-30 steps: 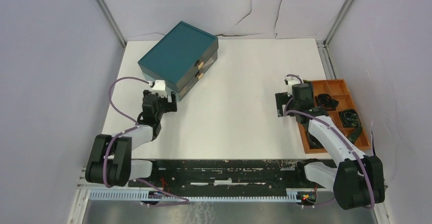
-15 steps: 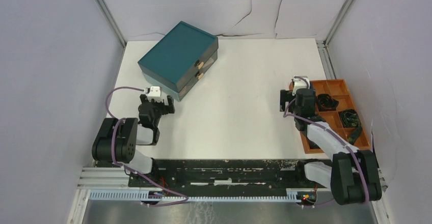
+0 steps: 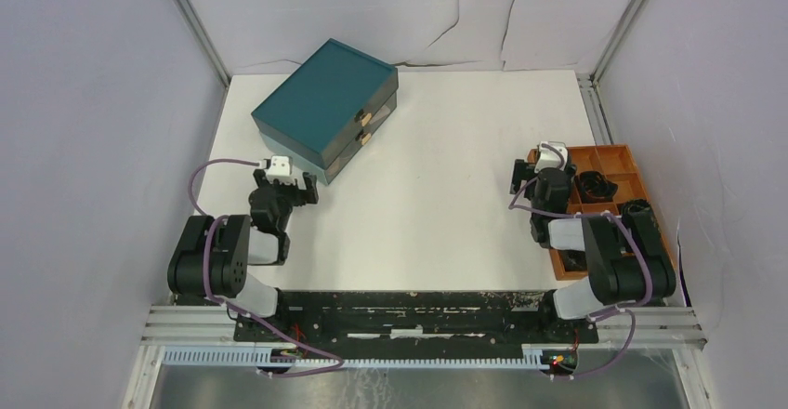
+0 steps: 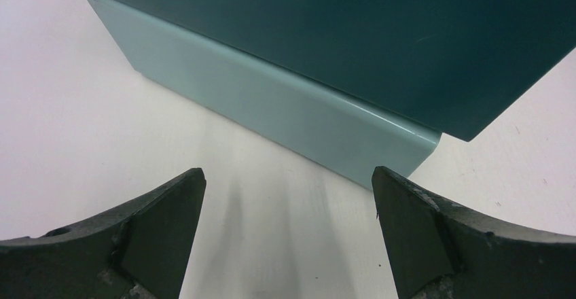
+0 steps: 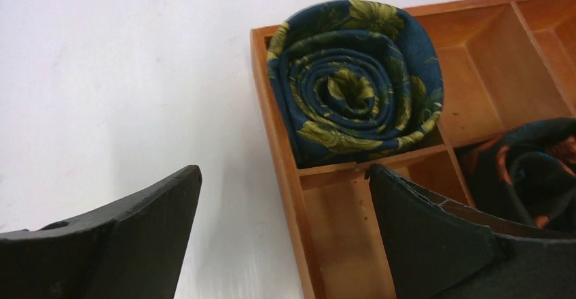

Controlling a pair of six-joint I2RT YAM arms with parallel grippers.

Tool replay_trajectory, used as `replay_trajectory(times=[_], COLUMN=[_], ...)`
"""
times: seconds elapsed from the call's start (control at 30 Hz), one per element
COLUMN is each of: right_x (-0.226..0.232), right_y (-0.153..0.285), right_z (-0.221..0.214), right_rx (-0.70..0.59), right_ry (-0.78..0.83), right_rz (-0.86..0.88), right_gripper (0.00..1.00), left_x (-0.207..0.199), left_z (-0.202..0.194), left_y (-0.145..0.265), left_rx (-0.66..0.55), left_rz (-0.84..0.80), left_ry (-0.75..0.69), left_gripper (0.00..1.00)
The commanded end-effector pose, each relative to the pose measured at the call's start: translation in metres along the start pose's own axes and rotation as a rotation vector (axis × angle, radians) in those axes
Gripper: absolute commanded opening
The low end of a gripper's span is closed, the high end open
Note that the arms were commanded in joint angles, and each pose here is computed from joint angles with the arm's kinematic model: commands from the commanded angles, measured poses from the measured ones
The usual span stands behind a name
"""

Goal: Organize the makeup

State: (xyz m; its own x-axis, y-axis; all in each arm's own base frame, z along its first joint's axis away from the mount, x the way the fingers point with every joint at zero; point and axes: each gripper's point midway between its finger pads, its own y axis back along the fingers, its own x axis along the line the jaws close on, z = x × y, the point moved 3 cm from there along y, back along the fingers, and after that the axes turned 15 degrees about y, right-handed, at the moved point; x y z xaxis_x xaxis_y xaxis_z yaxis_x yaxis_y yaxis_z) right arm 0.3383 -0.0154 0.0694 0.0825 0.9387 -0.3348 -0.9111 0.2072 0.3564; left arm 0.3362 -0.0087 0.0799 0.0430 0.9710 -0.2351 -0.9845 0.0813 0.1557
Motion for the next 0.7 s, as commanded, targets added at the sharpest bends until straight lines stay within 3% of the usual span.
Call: replay_trajectory(times=[0.0,0.67], right_x=[-0.0013,0.0010], right_y=[-0.0120,-0.0125], right_z=[0.0172,0.0158], right_rx=[-0.092,-0.097], right_ry=[-0.041,-0.037], right_rz=[-0.025,-0.013], right_gripper=[1.00,1.00], left_x=[-0.0043,-0.0004], left_z=[0.0169,0.0179], left_y=[-0.0052,-0.0067], left_rx=[-0.069,-0.069], left_rz=[-0.032,-0.016], left_ry=[0.018,0.033], left_gripper=[0.99,0.99])
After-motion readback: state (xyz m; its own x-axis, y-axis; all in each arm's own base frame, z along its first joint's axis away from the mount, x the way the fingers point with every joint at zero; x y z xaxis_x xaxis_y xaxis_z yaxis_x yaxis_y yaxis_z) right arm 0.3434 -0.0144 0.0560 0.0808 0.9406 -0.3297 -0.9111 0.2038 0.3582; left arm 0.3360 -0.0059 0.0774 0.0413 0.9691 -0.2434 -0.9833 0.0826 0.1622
